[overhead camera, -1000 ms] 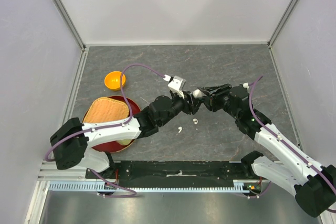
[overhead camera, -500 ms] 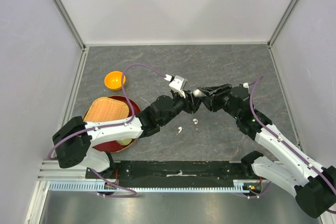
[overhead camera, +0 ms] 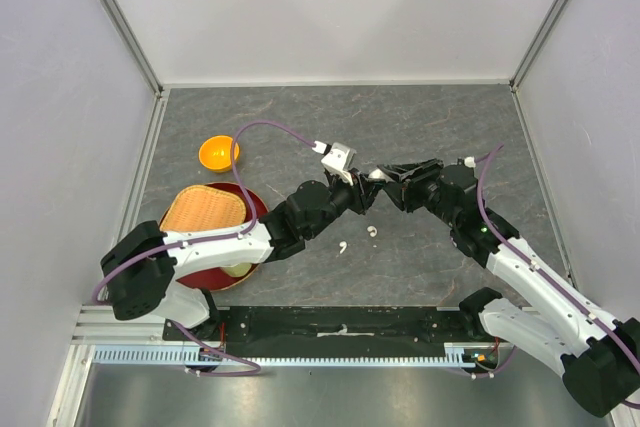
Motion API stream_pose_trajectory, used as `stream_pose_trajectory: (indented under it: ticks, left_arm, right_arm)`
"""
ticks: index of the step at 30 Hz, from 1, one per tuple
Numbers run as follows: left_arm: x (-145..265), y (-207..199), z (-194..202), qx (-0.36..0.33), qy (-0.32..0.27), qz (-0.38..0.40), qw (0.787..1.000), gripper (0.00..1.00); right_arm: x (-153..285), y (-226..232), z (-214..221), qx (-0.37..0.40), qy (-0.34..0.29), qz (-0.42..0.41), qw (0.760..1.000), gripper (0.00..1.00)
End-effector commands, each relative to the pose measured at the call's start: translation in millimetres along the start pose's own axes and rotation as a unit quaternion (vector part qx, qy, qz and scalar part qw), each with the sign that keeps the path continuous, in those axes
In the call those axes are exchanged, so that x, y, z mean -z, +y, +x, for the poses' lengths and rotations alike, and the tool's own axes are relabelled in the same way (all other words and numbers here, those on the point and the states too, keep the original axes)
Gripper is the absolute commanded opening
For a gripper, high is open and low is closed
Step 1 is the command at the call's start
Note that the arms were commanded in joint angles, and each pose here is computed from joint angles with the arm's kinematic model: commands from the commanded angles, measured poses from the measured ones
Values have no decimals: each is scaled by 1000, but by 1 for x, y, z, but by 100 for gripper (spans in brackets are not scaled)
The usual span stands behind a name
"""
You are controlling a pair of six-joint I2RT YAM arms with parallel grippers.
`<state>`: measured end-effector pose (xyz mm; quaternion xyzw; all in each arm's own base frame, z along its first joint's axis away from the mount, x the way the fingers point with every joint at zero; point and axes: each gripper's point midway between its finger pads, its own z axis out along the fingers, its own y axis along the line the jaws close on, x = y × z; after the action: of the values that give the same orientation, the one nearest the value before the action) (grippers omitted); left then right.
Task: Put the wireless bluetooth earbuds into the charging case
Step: Pick up the charging case at the center of the board.
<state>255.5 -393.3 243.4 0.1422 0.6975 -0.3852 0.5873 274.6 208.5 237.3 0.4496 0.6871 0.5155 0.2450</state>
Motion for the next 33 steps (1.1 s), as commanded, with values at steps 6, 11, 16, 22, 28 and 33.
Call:
stream_pose_trajectory:
  ticks: [6, 11, 16, 22, 28, 33]
  left_arm:
    - [4, -16, -27, -34, -41, 34, 998, 2]
    - [24, -1, -25, -79, -22, 46, 996, 2]
    - [60, 25, -42, -101, -18, 83, 991, 2]
    - [86, 32, -53, -142, 1, 140, 980, 2]
    - [91, 15, -52, -166, 7, 200, 966, 2]
    - [86, 13, -48, -160, 2, 210, 965, 2]
  right_arm:
    - [14, 43, 20, 63, 41, -72, 995, 60]
    - [22, 63, 18, 165, 30, -99, 981, 98]
    - [23, 63, 31, 225, 89, -92, 966, 98]
    - [21, 62, 66, 259, 227, -99, 934, 98]
    - [37, 80, 86, 245, 284, -159, 913, 98]
    - [35, 70, 90, 232, 311, -141, 911, 98]
